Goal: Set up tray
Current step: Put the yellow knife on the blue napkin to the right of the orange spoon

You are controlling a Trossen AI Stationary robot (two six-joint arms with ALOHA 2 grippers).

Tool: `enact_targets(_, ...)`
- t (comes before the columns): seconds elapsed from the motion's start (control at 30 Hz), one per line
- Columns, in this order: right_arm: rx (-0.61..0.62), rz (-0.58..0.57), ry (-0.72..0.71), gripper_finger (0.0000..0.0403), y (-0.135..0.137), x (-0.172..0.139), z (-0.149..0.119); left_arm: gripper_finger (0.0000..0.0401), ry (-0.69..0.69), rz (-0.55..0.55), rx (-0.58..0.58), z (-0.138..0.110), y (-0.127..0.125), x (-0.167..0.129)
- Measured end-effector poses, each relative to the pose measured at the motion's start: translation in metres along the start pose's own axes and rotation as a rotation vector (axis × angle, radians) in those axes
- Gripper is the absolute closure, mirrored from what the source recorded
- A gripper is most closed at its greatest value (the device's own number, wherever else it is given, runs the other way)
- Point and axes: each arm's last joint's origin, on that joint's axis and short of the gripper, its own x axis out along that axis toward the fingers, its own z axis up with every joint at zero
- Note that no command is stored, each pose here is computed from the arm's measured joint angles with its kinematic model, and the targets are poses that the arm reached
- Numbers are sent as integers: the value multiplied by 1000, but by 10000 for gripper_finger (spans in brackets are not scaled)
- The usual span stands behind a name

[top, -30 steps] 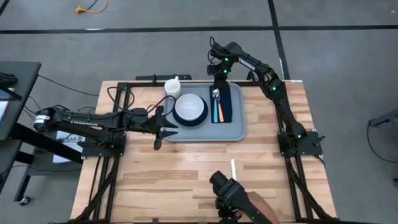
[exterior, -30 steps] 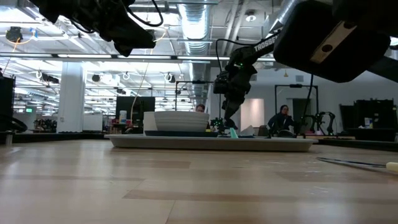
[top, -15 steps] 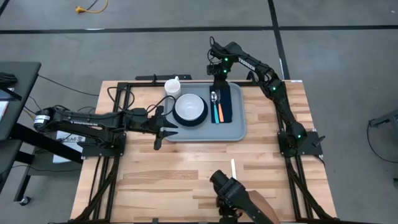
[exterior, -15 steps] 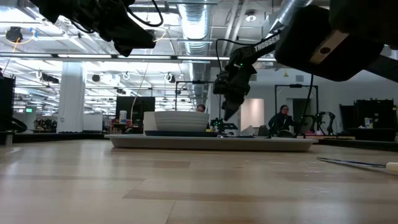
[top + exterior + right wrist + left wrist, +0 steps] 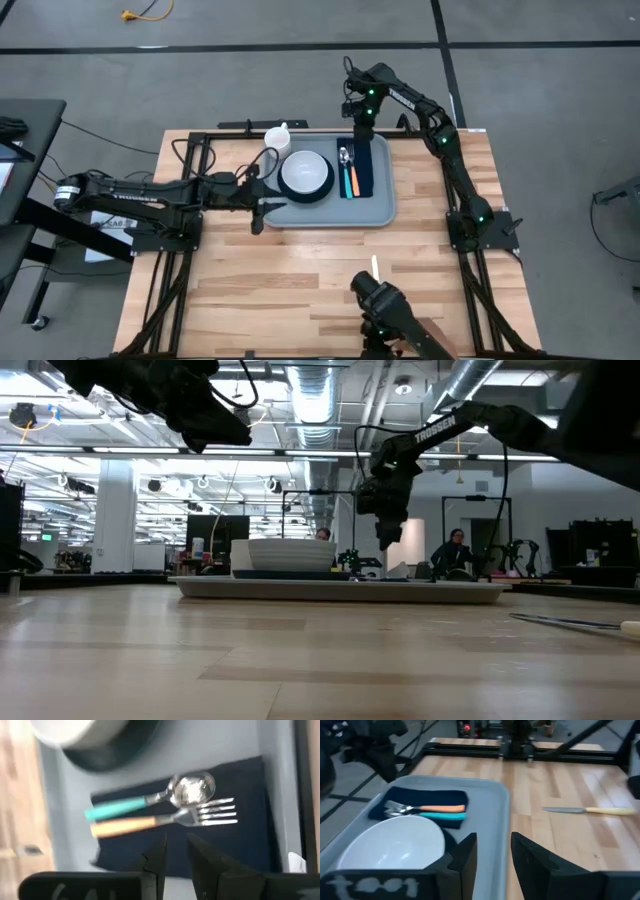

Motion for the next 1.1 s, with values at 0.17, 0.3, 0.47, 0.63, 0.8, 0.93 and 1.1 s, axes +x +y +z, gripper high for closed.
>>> enact_targets(0.17,126,69,-100,337,3,-15,-4,293,3,6,-10,0,14,0)
enact_targets(0.3,159,64,-123,337,14,-26,-2,293,-9,-90,-33,2,31,-10)
enact_targets(0.47,108,47,-143,337,52,-39,13,293,8,-137,-24,-1,48,-24)
enact_targets(0.63,17,24,-173,337,106,-56,27,293,-19,-90,-12,-12,58,-27)
enact_targets(0.8,-46,20,-194,337,161,-71,30,293,-81,-73,-81,-50,65,-28)
enact_targets(0.93,-23,13,-143,337,197,-72,14,293,-110,-87,-127,-72,66,-34)
enact_targets(1.1,82,22,-105,337,230,-62,-13,293,-163,-111,-115,-78,62,-43)
